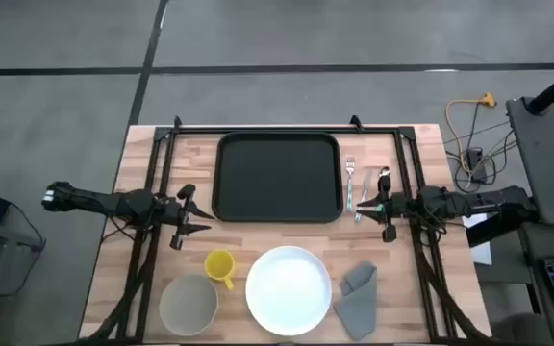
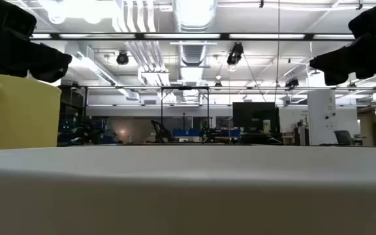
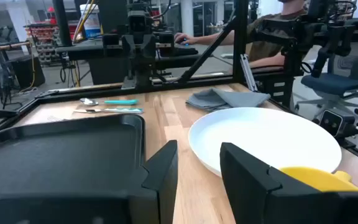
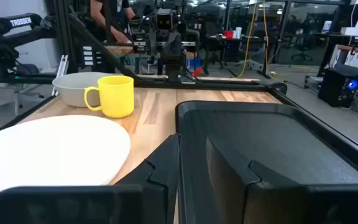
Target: Set up tray
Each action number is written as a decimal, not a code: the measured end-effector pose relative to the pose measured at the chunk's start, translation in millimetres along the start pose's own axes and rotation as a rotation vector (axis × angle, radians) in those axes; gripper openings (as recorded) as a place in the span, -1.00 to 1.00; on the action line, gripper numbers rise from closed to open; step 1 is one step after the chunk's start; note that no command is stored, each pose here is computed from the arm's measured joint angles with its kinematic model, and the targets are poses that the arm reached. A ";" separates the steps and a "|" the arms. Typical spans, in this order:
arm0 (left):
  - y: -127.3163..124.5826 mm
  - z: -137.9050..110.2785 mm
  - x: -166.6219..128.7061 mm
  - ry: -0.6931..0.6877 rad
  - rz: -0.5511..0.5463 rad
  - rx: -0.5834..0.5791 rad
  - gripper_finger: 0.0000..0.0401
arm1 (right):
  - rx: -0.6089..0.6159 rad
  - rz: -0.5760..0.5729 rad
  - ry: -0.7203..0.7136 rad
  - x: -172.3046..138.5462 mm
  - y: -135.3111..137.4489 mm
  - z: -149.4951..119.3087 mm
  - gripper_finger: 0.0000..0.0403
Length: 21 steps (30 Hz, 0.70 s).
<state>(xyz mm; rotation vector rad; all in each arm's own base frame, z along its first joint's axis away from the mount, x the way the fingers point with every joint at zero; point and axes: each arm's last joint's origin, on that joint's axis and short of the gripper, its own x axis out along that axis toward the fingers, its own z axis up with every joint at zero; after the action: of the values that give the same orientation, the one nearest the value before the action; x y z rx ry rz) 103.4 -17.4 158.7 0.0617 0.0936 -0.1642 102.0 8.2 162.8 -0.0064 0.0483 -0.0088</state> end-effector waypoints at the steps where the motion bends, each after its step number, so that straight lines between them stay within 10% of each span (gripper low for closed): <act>1: 0.0 0.0 0.0 0.000 0.000 0.000 -0.49 | 0.000 0.000 0.000 0.0 0.0 -0.1 -0.66; 21: 0.0 0.2 0.0 -0.001 0.000 0.000 -0.49 | 0.000 0.000 0.000 0.0 0.0 -0.1 -0.65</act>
<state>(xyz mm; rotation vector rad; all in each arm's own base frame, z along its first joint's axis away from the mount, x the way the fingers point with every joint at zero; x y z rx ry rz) 103.4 -17.4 158.9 0.0617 0.0929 -0.1642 102.0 8.2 162.6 -0.0064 0.0485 -0.0090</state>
